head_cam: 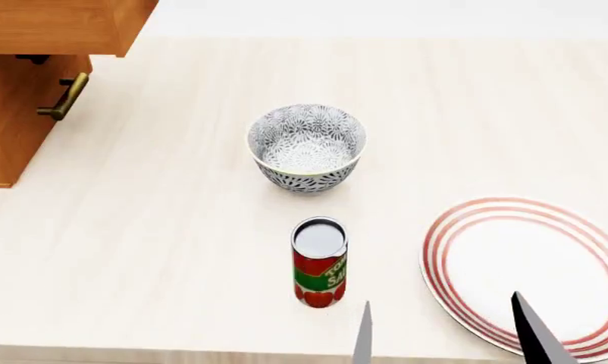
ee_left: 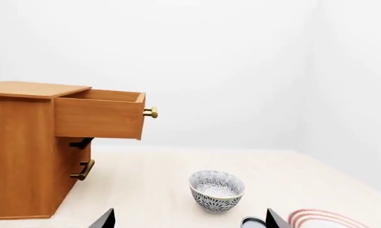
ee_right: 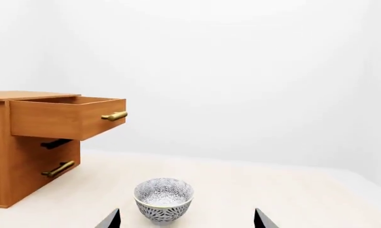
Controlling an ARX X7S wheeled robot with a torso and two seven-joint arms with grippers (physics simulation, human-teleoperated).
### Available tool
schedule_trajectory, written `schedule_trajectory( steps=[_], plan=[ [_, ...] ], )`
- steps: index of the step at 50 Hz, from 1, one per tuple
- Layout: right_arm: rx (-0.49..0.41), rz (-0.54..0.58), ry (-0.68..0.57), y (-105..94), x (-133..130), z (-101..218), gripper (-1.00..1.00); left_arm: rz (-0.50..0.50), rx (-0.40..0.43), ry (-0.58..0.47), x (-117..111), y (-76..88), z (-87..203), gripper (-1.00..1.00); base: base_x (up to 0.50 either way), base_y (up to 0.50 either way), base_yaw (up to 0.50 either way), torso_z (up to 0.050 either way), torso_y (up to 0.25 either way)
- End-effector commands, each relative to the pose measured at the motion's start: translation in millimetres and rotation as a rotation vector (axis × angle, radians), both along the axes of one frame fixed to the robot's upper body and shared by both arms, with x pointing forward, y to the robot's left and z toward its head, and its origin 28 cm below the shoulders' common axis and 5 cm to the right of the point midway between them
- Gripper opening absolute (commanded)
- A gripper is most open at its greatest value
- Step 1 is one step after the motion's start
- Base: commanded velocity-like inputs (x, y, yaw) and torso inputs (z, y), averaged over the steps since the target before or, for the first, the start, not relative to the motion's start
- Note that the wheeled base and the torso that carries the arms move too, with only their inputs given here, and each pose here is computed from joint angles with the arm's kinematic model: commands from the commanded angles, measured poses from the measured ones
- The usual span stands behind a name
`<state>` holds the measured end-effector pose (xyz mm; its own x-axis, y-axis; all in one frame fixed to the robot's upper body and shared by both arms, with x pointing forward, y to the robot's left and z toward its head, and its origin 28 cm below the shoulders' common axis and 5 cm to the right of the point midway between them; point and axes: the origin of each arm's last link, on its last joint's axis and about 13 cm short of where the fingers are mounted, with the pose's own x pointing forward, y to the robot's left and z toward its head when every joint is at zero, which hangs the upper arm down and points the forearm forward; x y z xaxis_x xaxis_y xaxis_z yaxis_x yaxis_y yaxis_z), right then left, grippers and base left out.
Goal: Put the bowl on top of the cabinet.
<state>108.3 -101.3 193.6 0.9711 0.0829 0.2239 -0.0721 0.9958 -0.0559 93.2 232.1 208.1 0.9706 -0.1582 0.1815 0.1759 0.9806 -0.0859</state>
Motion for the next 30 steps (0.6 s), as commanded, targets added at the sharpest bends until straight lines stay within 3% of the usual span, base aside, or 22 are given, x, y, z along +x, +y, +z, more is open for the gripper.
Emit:
schedule_trajectory(
  steps=[1, 30],
  plan=[
    [-0.059, -0.043, 0.015, -1.3, -0.6, -6.2, 1.00, 0.039, -0.006, 0.001, -7.3, 4.2, 3.7, 1.00, 0.00, 0.00, 0.00, 0.000, 0.000],
    [-0.062, -0.045, 0.014, 1.1, 1.3, -6.2, 1.00, 0.044, -0.006, -0.015, -12.9, 7.6, 2.6, 1.00, 0.00, 0.48, 0.00, 0.000, 0.000]
  ],
)
